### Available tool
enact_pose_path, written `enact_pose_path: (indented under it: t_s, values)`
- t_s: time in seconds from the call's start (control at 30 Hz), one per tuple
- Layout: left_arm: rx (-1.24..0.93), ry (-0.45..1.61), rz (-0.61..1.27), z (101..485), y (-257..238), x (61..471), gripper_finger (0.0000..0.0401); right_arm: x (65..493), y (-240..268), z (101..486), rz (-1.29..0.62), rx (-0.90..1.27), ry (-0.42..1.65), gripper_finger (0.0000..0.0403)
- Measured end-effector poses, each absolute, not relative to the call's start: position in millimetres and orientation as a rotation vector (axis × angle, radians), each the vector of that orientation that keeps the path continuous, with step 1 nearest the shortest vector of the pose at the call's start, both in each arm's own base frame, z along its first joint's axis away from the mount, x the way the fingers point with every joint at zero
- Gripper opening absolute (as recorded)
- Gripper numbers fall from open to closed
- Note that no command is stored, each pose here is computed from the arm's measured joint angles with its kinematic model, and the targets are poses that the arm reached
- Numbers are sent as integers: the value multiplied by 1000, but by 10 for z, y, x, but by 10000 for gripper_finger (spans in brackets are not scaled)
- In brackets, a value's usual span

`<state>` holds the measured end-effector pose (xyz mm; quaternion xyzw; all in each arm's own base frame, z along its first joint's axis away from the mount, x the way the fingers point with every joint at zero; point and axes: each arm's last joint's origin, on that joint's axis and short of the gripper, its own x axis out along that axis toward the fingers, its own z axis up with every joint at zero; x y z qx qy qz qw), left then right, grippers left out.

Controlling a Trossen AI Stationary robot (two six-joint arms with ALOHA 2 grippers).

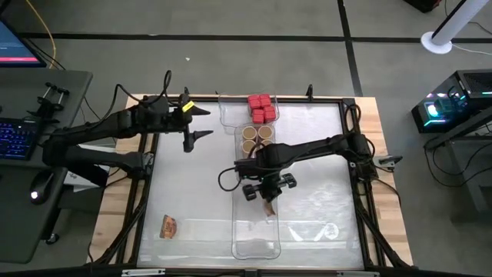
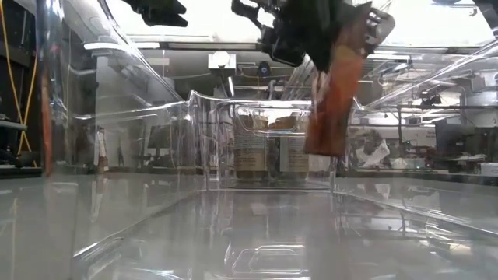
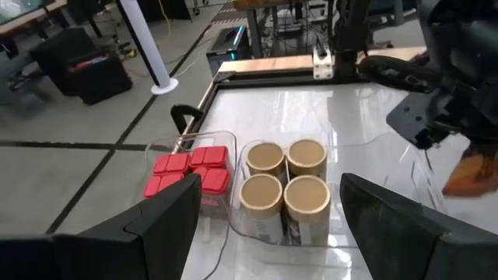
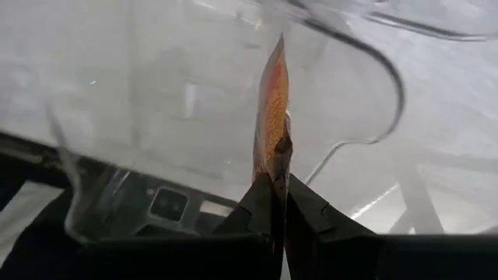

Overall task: Sort spices by type
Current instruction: Put the bottom right orange seasoning pack into the bottom transparent bin

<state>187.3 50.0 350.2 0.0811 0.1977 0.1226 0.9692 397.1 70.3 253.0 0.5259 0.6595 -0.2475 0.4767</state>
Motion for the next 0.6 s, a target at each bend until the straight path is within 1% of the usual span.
enact_pose_path:
  t_s: [0.2, 0.37, 0.6]
  values:
    - [172, 435, 243, 3470, 498, 1861, 294, 3930, 703, 2369, -686, 1315, 1640, 8]
    - [172, 440, 243, 3466, 498, 1859, 294, 3952, 709, 2280, -665, 1327, 1621, 23]
    - [172, 441, 243, 3465, 497, 1859, 294, 3955, 698, 2270, -695, 1312, 1594, 30]
